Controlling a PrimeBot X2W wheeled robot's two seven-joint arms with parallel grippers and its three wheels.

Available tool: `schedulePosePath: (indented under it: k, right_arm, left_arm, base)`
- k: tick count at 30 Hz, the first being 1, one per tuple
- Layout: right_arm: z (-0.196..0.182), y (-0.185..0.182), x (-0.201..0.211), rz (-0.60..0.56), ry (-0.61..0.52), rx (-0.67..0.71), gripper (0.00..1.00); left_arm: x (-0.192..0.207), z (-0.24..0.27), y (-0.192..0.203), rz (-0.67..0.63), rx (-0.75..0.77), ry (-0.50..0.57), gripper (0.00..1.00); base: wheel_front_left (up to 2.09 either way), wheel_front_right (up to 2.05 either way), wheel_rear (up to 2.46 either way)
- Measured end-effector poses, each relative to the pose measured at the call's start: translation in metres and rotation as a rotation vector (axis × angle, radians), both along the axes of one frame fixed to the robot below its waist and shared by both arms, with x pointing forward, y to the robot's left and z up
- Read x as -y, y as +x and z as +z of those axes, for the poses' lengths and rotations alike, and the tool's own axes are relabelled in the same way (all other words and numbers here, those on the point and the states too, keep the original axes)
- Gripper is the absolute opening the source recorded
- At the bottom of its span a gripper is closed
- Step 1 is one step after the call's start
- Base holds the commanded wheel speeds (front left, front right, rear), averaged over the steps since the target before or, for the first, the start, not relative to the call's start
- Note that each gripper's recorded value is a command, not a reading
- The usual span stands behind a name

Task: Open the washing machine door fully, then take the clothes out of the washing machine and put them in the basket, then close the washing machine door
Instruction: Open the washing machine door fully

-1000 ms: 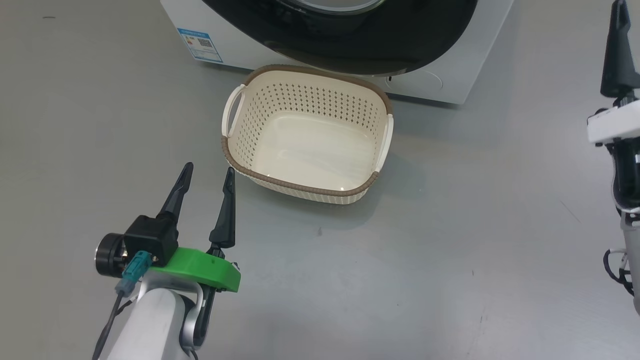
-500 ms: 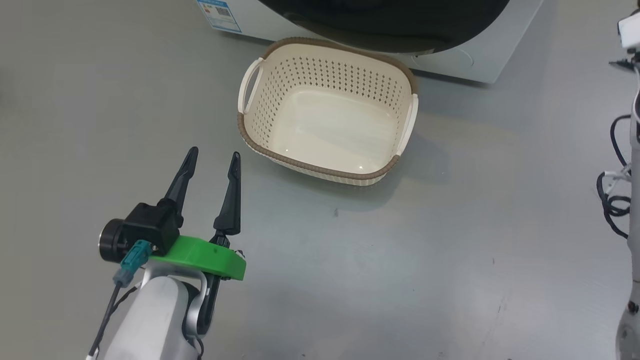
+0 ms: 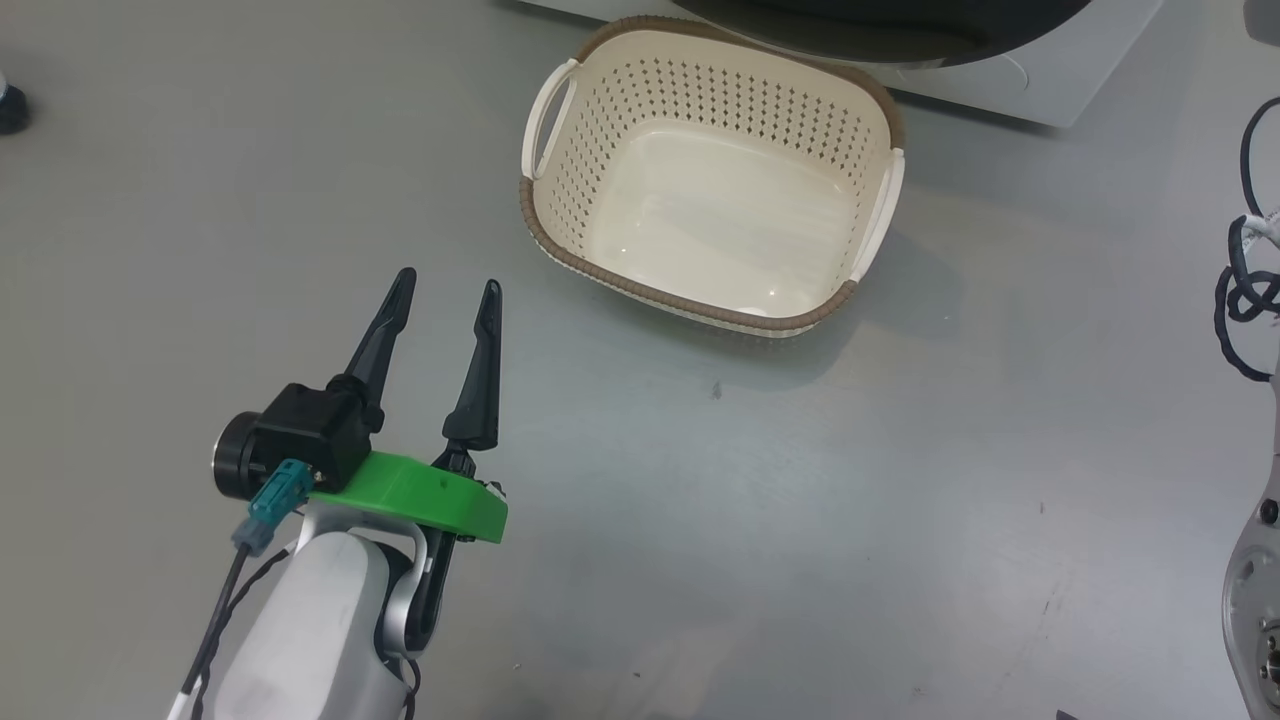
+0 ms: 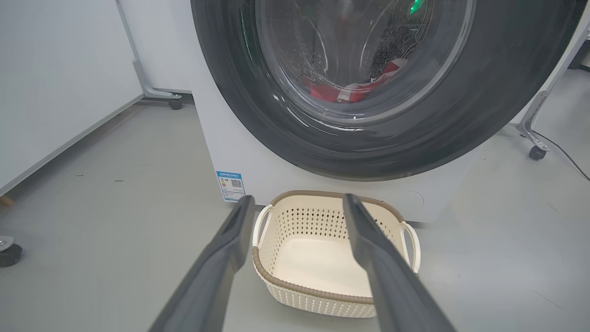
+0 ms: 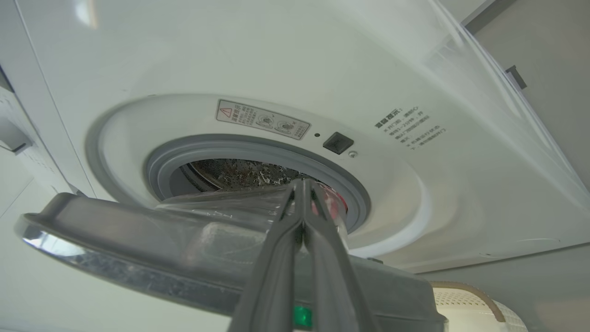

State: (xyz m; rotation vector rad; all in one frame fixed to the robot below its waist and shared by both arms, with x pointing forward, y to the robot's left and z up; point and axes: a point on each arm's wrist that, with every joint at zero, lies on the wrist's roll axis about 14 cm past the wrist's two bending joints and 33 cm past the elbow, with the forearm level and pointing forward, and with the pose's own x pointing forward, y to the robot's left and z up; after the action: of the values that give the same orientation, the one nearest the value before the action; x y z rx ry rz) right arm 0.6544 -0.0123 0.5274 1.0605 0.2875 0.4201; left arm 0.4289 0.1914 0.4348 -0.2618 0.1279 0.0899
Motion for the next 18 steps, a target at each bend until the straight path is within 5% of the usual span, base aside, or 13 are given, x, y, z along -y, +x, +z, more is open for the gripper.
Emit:
schedulePosePath:
  k: [18]
  right_arm:
    - [-0.014,0.002,-0.044,0.212,0.078,-0.171,0.0]
  left_arm:
    - [-0.008,-0.006,-0.004,0.032,-0.024,0.007,1.0]
  base:
    - [0.0,0.0,0.0]
